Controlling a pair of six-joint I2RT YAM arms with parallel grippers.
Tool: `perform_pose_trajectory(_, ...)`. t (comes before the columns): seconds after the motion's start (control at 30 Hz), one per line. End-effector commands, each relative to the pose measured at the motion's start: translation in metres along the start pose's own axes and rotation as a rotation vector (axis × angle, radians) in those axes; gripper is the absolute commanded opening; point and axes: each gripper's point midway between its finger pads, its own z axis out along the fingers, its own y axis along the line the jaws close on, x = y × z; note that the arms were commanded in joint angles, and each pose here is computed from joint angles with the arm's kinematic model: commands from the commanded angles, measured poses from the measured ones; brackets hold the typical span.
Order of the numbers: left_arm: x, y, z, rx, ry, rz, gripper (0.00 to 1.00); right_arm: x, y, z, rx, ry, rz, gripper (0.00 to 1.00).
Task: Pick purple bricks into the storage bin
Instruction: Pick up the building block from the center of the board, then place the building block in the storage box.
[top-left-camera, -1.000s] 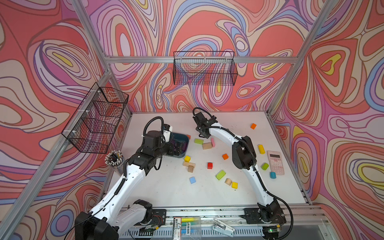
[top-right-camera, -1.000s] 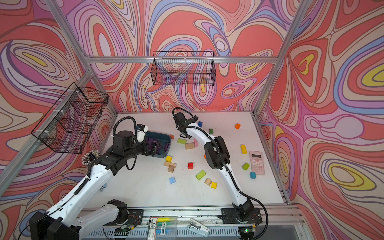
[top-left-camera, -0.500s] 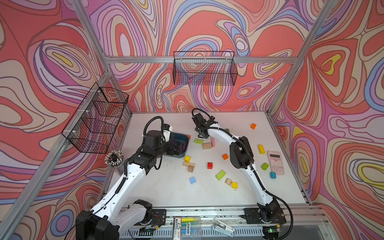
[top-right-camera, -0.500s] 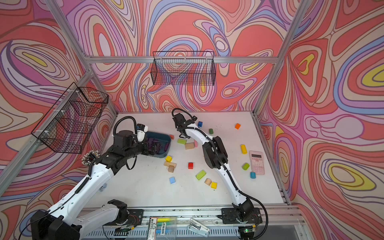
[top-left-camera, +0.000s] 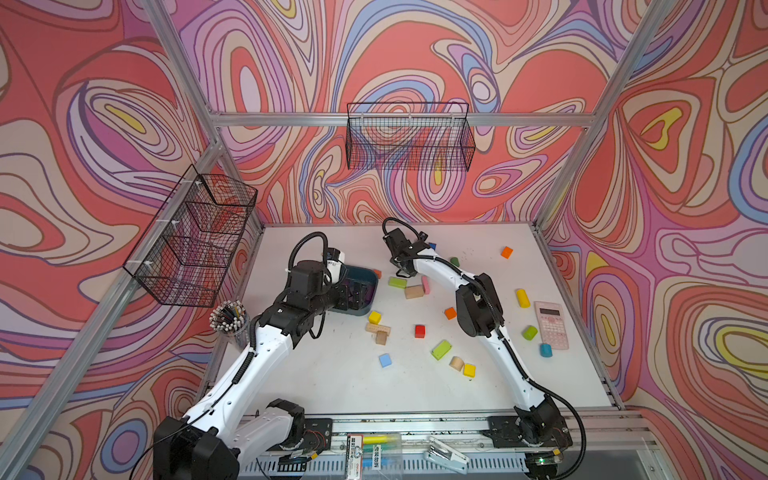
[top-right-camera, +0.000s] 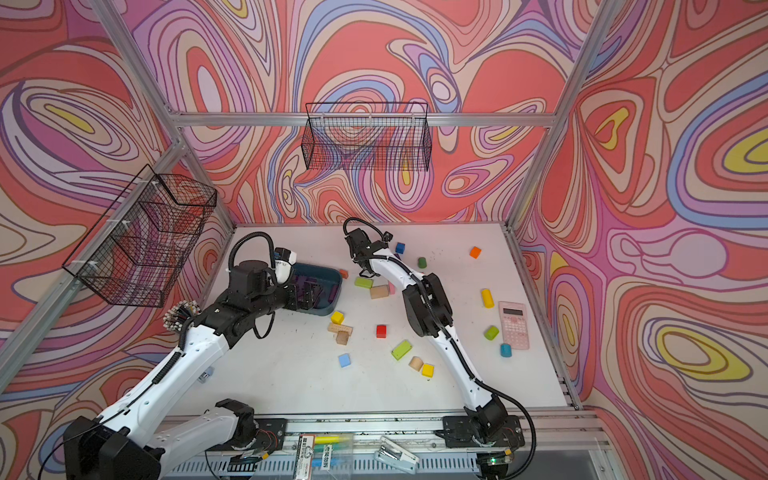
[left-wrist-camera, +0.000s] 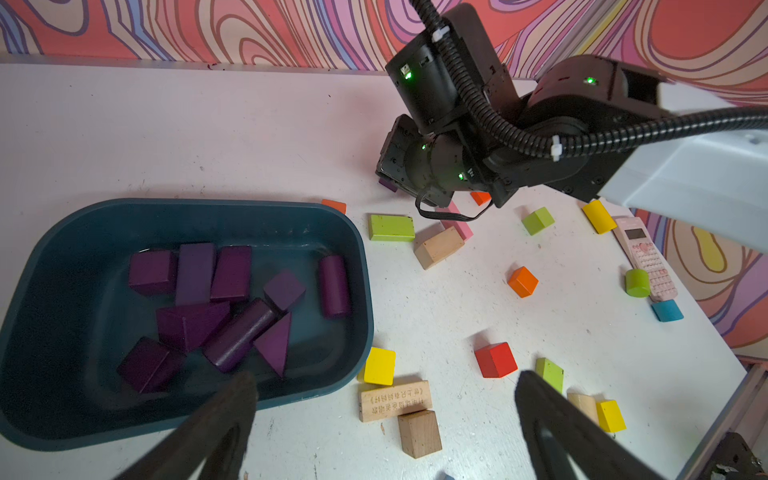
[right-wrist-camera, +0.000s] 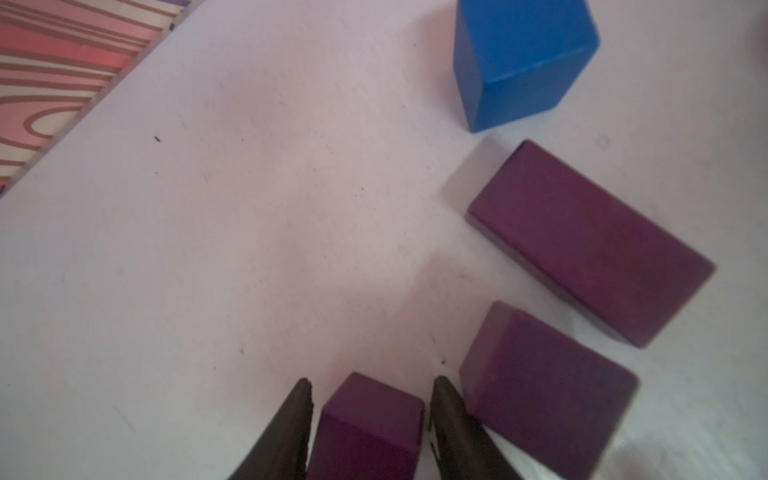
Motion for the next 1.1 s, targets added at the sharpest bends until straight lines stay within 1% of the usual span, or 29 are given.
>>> perform_pose_trajectory(0.0,-0.002,0.002,0.002,0.0,-0.007,-0.007,1.0,0.011,-0.01,0.015,0.033,0.02,-0.032,0.41)
perform_pose_trajectory(0.17,-0.003,0.004,0.003,-0.01,-0.008,-0.011,1.0,0.007,-0.001,0.008,-0.007,0.021,-0.041,0.29)
perform_pose_trajectory(0.3,-0.002,0.012,0.006,-0.047,0.028,-0.043,1.0,0.003,0.008,-0.003,-0.062,0.025,-0.021,0.25)
perform_pose_trajectory(0.47,0.001,0.021,0.011,-0.081,0.058,-0.081,1.0,-0.004,0.021,-0.023,-0.115,0.011,-0.02,0.24)
perform_pose_trajectory(0.6,0.003,0.027,0.014,-0.103,0.071,-0.085,1.0,-0.009,0.031,-0.041,-0.161,0.003,-0.024,0.22)
perform_pose_trajectory(0.87,0.007,0.035,0.017,-0.145,0.086,-0.074,1.0,-0.019,0.035,-0.083,-0.225,-0.021,-0.015,0.22)
perform_pose_trajectory(1.07,0.011,0.043,0.024,-0.178,0.117,-0.072,1.0,-0.025,0.036,-0.12,-0.273,-0.027,-0.037,0.22)
